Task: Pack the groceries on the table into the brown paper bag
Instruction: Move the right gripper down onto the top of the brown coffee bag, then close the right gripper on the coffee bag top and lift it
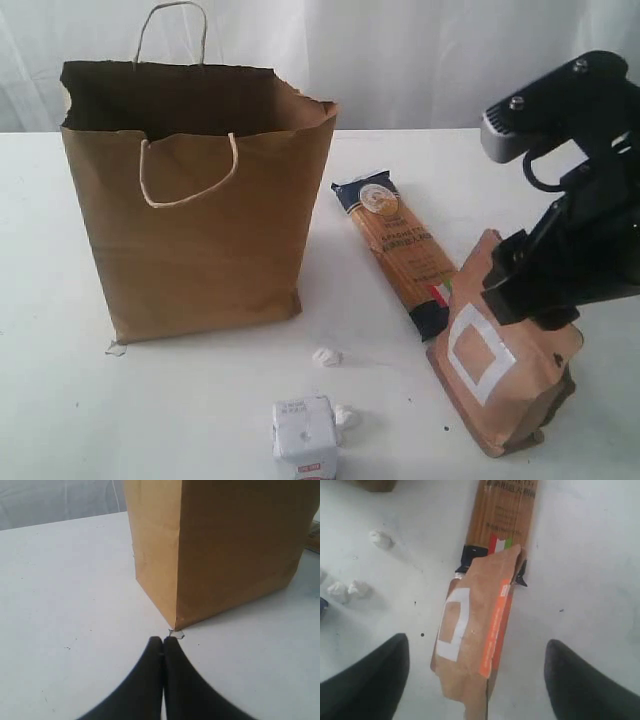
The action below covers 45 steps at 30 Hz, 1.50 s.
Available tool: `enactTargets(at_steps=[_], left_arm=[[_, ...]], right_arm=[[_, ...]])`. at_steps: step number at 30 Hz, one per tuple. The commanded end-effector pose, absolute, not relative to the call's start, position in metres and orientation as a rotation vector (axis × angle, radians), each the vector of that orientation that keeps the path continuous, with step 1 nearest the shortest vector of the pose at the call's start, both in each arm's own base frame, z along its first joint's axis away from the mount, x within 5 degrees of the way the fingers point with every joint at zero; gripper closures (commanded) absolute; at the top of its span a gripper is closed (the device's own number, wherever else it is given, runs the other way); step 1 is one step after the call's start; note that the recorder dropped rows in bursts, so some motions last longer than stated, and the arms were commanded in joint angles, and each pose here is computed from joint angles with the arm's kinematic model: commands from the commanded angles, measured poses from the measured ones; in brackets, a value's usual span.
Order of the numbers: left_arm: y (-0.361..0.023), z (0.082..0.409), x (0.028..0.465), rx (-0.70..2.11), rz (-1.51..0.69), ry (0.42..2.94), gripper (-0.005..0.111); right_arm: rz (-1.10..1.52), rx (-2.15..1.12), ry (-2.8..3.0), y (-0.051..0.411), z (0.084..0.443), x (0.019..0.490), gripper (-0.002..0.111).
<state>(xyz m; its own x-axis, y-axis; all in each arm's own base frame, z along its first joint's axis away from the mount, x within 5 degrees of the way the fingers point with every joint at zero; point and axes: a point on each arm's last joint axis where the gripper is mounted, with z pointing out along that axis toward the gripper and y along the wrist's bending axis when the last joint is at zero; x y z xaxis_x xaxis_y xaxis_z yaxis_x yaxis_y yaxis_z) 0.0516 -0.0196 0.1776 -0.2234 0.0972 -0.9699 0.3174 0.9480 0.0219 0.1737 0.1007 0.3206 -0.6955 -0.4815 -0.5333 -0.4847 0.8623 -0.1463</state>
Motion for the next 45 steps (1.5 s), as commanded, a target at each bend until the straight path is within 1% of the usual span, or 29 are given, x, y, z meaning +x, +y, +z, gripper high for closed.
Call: enactTargets(at_steps=[1,8,14,16,17,18,19,21,23,24,25,30,45], left_arm=[[-0.019,0.176,0.051,0.296,-0.214,1.797,0.107],[-0.019,0.176,0.051,0.296,-0.214,1.797,0.107],[-0.019,0.176,0.051,0.296,-0.214,1.797,0.107],[-0.019,0.176,0.051,0.296,-0.214,1.797,0.107],[-0.019,0.176,0.051,0.296,-0.214,1.797,0.107],[-0.019,0.176,0.051,0.296,-0.214,1.797,0.107],[-0.019,0.176,0.051,0.296,-0.214,1.797,0.107],[-0.019,0.176,0.051,0.296,-0.214,1.797,0.107],[-0.019,0.176,0.051,0.296,-0.214,1.797,0.107],[-0.019,0.176,0.051,0.296,-0.214,1.797,0.107],[-0.019,0.176,0.051,0.296,-0.214,1.797,0.107],[-0.019,0.176,0.051,0.296,-0.214,1.797,0.107],[-0.019,0.176,0.051,0.296,-0.214,1.797,0.107]], right_arm=[[0.010,-0.646,2.448,0.098,0.321,0.182,0.038],[0.013,-0.583,2.545,0.102,0.296,0.209,0.039],[-0.009,-0.508,2.643,0.099,0.267,0.237,0.039],[0.002,-0.522,2.668,0.101,0.258,0.242,0.041],[0.011,-0.537,2.673,0.103,0.254,0.245,0.044],[0.026,-0.551,2.674,0.105,0.252,0.246,0.047],[0.048,-0.562,2.680,0.107,0.249,0.247,0.053],[0.087,-0.586,2.687,0.111,0.245,0.248,0.070],[0.107,-0.633,2.679,0.113,0.245,0.248,0.094],[0.110,-0.653,2.670,0.113,0.246,0.247,0.104],[0.113,-0.656,2.662,0.113,0.248,0.246,0.108],[0.129,-0.647,2.573,0.109,0.270,0.237,0.108],[0.224,-0.500,1.904,0.090,0.424,0.197,0.108]])
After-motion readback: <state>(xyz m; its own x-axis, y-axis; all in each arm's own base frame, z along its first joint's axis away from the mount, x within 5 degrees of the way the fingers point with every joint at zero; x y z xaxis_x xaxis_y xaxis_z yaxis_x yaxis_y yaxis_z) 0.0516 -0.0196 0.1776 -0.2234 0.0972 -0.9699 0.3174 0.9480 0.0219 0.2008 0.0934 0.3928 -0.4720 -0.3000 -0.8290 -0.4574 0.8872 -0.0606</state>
